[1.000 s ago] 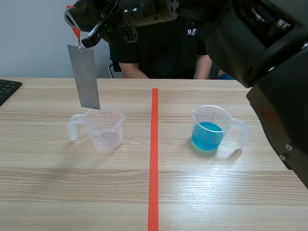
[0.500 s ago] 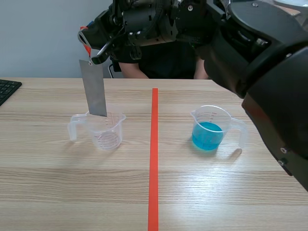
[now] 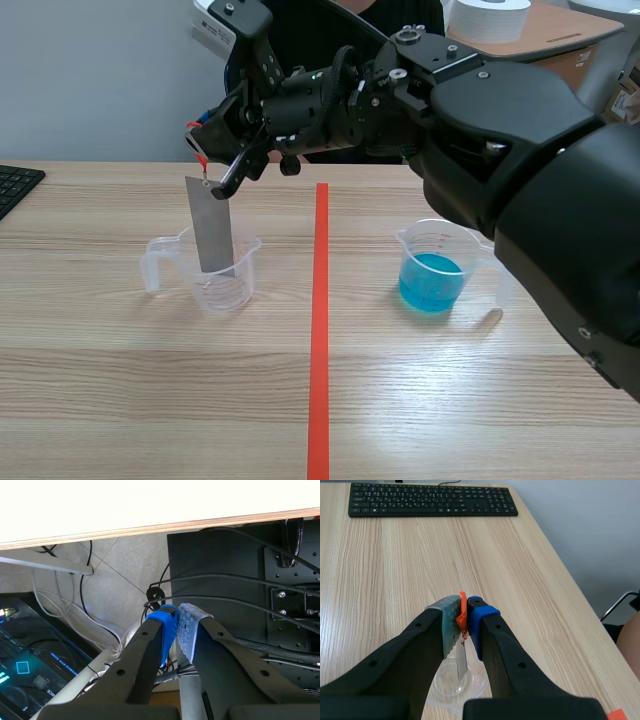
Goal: Do the redox reaction experiment.
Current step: 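Put the plate into the left beaker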
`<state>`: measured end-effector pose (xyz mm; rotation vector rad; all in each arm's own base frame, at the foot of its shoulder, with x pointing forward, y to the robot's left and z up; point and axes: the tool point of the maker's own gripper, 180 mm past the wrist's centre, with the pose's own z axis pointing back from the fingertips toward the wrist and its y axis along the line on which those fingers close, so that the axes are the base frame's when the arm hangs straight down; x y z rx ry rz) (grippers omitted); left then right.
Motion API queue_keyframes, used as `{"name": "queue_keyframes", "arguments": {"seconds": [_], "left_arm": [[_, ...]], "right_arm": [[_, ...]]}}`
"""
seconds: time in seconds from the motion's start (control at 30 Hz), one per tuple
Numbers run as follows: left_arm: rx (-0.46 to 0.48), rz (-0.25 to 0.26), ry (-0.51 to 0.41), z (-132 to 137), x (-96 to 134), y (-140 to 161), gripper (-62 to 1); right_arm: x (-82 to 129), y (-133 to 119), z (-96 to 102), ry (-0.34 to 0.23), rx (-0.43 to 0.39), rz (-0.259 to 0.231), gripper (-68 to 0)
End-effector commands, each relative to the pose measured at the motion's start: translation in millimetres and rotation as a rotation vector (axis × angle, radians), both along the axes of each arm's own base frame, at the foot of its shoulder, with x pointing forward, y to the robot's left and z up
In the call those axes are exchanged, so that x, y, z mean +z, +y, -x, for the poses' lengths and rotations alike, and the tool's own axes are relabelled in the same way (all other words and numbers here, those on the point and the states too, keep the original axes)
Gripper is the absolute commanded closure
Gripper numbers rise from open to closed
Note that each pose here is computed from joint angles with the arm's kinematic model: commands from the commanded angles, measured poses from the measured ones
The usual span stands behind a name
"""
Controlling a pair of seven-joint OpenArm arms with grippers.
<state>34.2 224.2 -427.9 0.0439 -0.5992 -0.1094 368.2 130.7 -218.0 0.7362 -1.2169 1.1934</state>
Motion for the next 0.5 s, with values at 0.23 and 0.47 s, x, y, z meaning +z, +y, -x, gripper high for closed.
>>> {"name": "queue_keyframes", "arguments": {"seconds": [0.23,0.47], "left_arm": [[-0.009,0.007,-0.015,-3,2,-3,-4.9],[-0.009,0.006,-0.015,-3,2,-3,-4.9]], "right_arm": [[2,7,3.2,-0.044,0.038,0.004,-1.7],[-3,5,2.2,-0.061,0.038,0.040,-11.2]]}}
